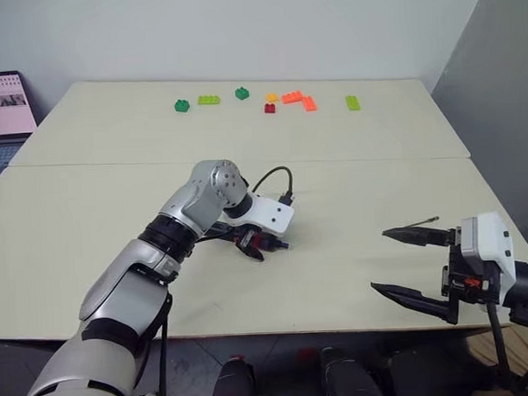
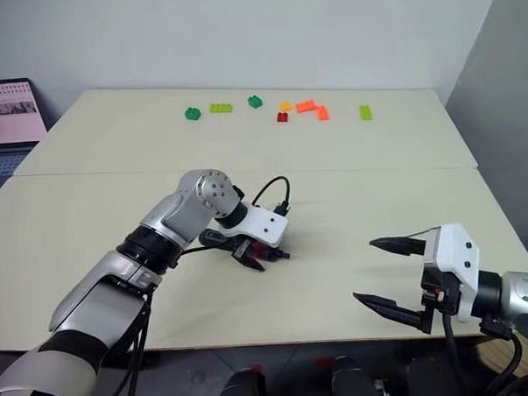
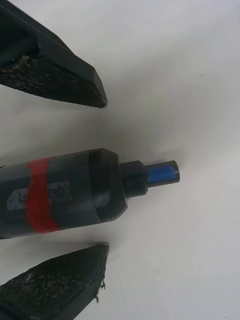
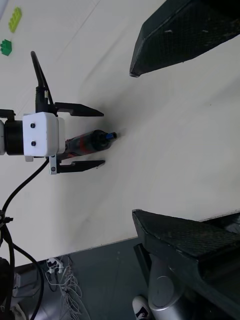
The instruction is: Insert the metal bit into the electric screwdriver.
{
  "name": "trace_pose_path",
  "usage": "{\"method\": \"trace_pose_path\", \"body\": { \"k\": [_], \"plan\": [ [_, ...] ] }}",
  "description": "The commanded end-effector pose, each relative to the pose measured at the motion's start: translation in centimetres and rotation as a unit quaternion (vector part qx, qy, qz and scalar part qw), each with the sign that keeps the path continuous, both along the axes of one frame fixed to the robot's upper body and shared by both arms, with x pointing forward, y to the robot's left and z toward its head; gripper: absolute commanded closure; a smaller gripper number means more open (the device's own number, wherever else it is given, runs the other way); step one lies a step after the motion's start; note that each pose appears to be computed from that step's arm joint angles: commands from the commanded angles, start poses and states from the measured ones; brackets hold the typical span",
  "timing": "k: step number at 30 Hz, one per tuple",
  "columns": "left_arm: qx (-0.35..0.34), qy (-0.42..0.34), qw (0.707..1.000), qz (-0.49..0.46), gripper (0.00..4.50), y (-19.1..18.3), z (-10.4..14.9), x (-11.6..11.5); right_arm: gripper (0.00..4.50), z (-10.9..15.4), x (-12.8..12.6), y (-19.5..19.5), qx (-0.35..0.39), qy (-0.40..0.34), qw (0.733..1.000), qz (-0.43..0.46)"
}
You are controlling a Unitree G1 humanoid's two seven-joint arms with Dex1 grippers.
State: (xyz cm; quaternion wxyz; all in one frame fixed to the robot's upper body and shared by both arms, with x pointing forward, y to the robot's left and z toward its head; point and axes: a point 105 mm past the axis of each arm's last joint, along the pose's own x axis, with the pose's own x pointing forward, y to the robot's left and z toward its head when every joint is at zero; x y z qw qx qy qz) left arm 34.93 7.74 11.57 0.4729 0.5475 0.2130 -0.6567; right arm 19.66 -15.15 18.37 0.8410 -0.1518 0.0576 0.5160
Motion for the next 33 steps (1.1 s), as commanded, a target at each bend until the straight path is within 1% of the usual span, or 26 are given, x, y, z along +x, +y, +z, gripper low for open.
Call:
{"method": "trace_pose_path", "body": {
  "k": [1,4,5,9,10,11,13,14,17,19,23,26,29,32,33],
  "plan": [
    [0.023,-0.010,1.000,-0.013,0.44,-0.3,-0.3,0.0,0.00,0.6,-0.1,0.5,-0.002,-0.021,1.000,0.009],
    [0.029,-0.006,0.999,-0.014,1.19,-0.3,-0.5,-0.1,0.00,0.6,-0.1,0.5,-0.002,-0.022,1.000,0.009],
    [0.031,-0.003,0.999,-0.015,1.31,-0.3,-0.6,-0.2,0.00,0.6,-0.1,0.5,-0.002,-0.022,1.000,0.010],
    [0.036,-0.008,0.999,-0.020,2.14,-0.3,-0.9,-0.2,0.00,0.6,0.0,0.6,-0.002,-0.022,1.000,0.010],
    [0.037,-0.009,0.999,-0.020,2.27,-0.3,-0.9,-0.2,0.00,0.6,0.0,0.6,-0.002,-0.023,1.000,0.010],
    [0.036,-0.010,0.999,-0.020,2.53,-0.3,-0.9,-0.2,0.00,0.6,0.0,0.6,-0.002,-0.023,1.000,0.011],
    [0.035,-0.009,0.999,-0.021,2.77,-0.4,-0.8,-0.2,0.00,0.6,0.1,0.6,-0.004,-0.024,1.000,0.011],
    [0.034,-0.009,0.999,-0.022,2.81,-0.4,-0.8,-0.2,0.00,0.6,0.1,0.6,-0.004,-0.024,1.000,0.011],
    [0.027,-0.011,0.999,-0.027,2.82,-0.5,-0.4,-0.3,0.00,0.6,0.1,0.6,-0.005,-0.025,1.000,0.012],
    [0.004,-0.023,0.999,-0.040,2.82,-1.0,0.6,-0.2,0.00,0.8,0.2,0.6,-0.005,-0.027,1.000,0.013],
    [-0.096,-0.058,0.994,-0.017,2.82,-2.8,4.5,0.8,0.00,1.1,0.2,0.5,-0.007,-0.033,0.999,0.014],
    [-0.222,-0.095,0.970,0.033,2.82,-4.7,8.3,1.9,0.00,1.4,0.3,0.4,-0.008,-0.037,0.999,0.013],
    [-0.333,-0.122,0.931,0.085,2.83,-5.7,10.7,2.4,0.00,1.8,0.5,0.4,-0.005,-0.041,0.999,0.014],
    [-0.429,-0.156,0.876,0.158,2.83,-5.7,12.3,3.1,0.00,2.5,0.9,0.6,0.001,-0.053,0.998,0.016],
    [-0.463,-0.165,0.850,0.190,2.83,-5.5,12.7,3.5,0.00,2.9,1.2,0.7,0.005,-0.061,0.998,0.015]
  ]
}}
